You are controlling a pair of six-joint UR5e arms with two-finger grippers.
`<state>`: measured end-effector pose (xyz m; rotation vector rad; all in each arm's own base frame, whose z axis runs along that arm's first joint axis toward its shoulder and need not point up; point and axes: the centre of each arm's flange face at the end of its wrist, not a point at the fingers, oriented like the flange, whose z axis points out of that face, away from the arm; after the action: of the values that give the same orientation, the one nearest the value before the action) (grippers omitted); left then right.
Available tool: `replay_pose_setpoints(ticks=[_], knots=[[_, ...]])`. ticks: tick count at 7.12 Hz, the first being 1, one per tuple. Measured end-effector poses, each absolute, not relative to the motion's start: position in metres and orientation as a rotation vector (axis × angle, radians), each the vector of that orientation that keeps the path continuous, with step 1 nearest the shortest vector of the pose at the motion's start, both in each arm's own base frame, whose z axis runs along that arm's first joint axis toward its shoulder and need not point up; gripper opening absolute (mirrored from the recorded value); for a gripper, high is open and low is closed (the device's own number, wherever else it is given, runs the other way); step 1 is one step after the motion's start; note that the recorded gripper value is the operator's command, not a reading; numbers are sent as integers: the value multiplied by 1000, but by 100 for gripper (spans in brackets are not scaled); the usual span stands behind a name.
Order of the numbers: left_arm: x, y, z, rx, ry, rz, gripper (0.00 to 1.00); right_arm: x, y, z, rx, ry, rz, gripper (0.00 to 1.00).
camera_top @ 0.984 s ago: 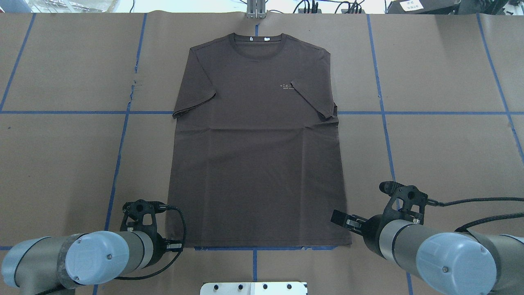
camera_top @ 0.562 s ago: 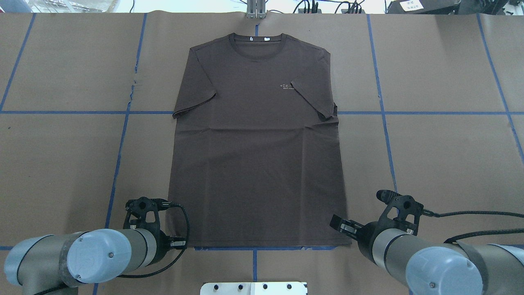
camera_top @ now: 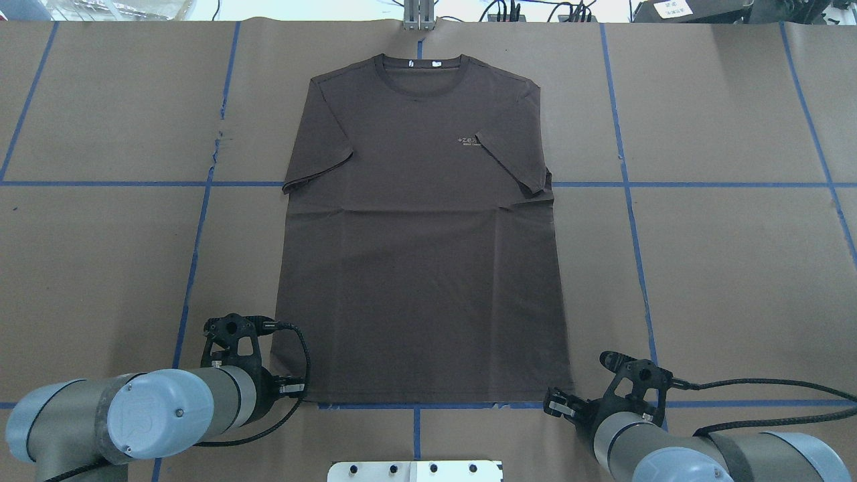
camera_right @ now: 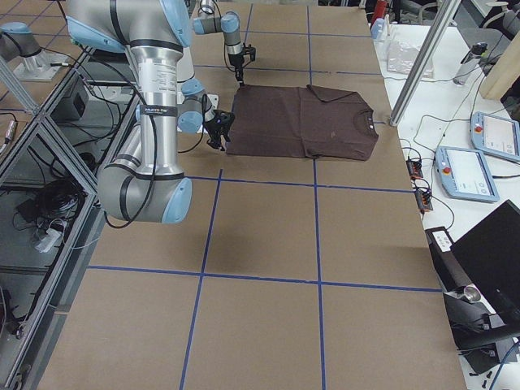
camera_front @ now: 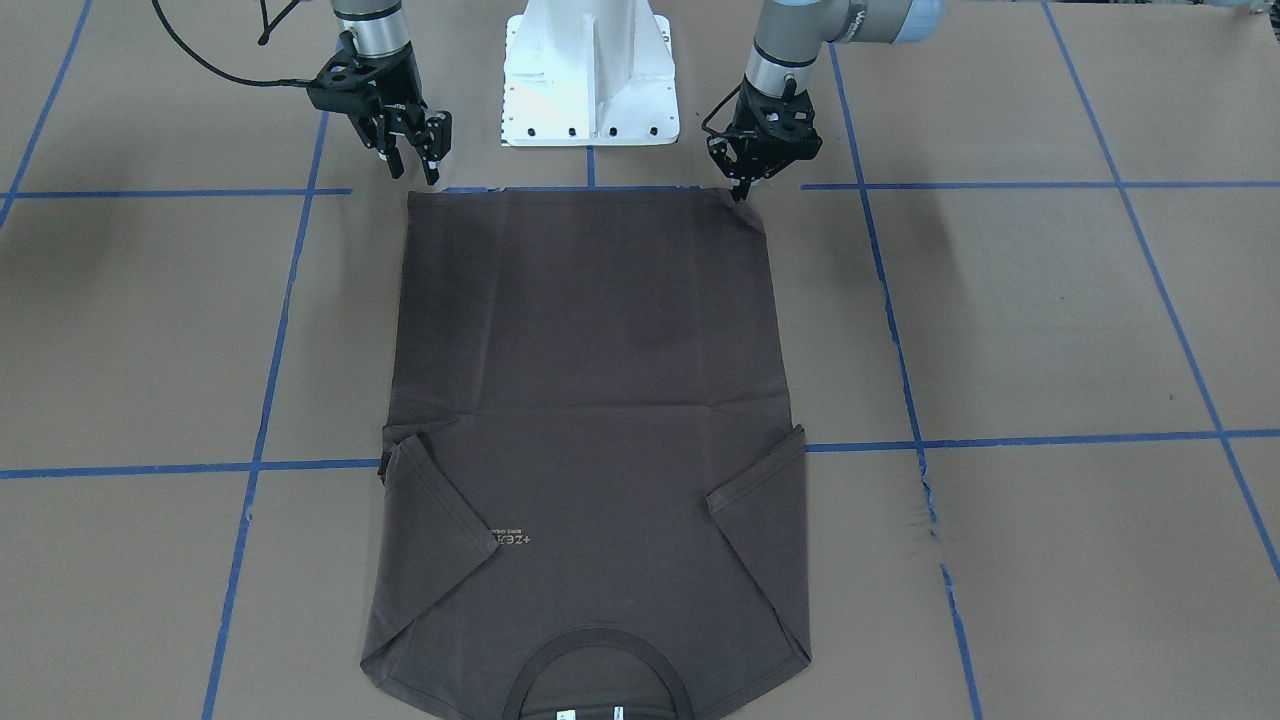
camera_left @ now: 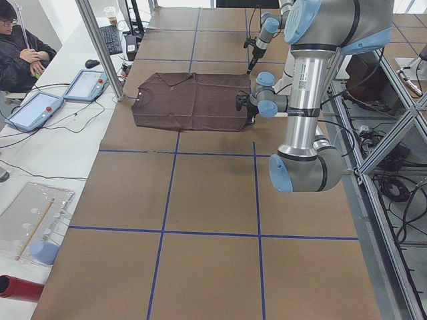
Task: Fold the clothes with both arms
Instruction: 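Align both grippers on the hem corners and close them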
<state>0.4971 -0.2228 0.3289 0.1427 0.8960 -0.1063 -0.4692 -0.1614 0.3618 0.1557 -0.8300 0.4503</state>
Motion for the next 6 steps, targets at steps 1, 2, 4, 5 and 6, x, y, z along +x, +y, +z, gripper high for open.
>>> replay_pose_setpoints(ticks=[1,2,4,5,6], knots=[[496,-223,328,148,898,-109,0,-471,-160,365,159,-823,446,57],[496,-224,328,150,898,-110,0,-473,-160,369,162,-816,445,57],[495,-224,328,152,898,-111,0,-476,-159,373,165,-807,443,56],[495,-224,328,152,898,-111,0,-477,-159,374,166,-805,443,55],[495,-224,328,152,898,-111,0,-478,-160,375,169,-804,444,54]])
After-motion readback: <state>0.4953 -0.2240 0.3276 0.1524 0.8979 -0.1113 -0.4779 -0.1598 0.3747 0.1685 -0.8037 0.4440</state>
